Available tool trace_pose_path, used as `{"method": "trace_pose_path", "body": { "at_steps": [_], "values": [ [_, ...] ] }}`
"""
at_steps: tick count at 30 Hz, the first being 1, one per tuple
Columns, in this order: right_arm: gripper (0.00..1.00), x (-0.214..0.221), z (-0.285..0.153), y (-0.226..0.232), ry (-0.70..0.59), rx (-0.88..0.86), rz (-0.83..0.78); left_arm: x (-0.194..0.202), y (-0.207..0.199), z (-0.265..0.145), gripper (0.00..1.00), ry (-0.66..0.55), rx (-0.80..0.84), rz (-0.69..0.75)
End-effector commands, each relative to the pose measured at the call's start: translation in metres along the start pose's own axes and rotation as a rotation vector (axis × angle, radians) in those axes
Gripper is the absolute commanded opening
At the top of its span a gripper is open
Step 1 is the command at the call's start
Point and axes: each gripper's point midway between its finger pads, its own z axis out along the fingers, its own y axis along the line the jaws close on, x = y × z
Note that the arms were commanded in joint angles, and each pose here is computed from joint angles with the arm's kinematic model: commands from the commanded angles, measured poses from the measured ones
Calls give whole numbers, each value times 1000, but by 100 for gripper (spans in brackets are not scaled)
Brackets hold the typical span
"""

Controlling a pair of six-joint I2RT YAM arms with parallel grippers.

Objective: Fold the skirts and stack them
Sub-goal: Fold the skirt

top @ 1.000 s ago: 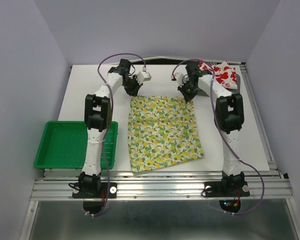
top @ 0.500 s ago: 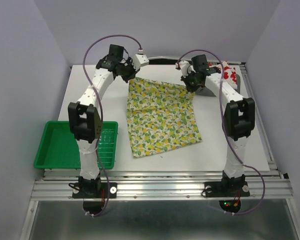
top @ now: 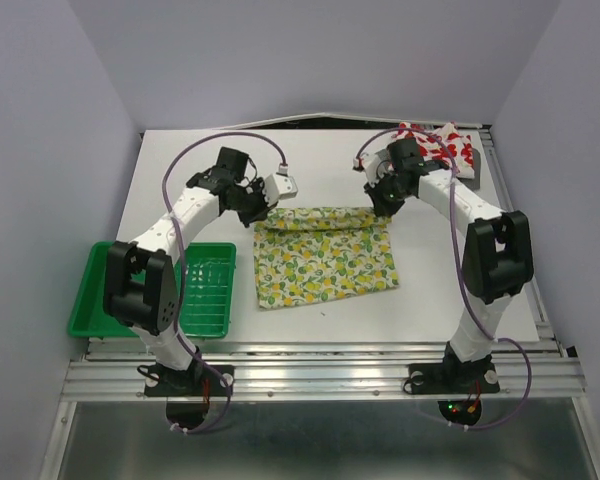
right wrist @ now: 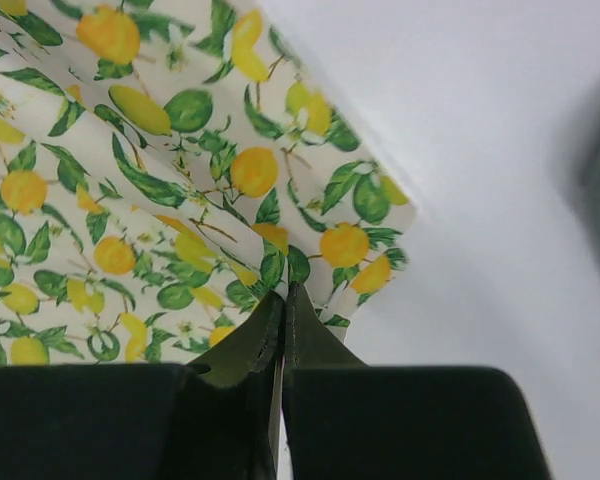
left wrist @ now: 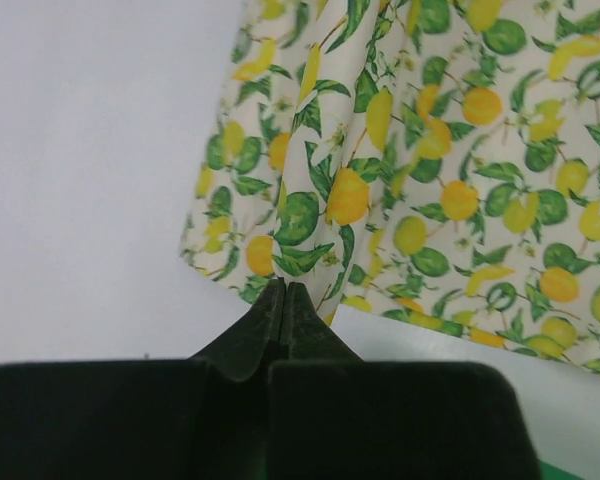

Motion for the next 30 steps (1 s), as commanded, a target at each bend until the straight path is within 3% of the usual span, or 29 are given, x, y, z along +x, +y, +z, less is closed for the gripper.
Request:
{"method": "trace_pose_path", "body": {
  "at_steps": [1, 5, 9, 19, 25, 30],
  "values": [
    [1, 17, -7, 16, 17, -22, -4, 1, -14, -15, 0, -2, -47, 45],
    [1, 25, -12, 30, 19, -47, 3, 21, -41, -5, 0, 29, -5, 32],
    [1, 23, -14, 29, 10, -37, 17, 21, -41, -1, 0, 29, -18, 11],
    [1, -7, -52, 21, -35, -5, -1, -21, -25, -37, 0, -38, -70, 9],
    [1, 14, -63, 44, -20, -36, 1, -17, -52, -52, 0, -29, -58, 34],
    [1, 36, -58, 80, -8, -84, -18, 10, -90, -47, 0, 15, -36, 51]
  ]
}}
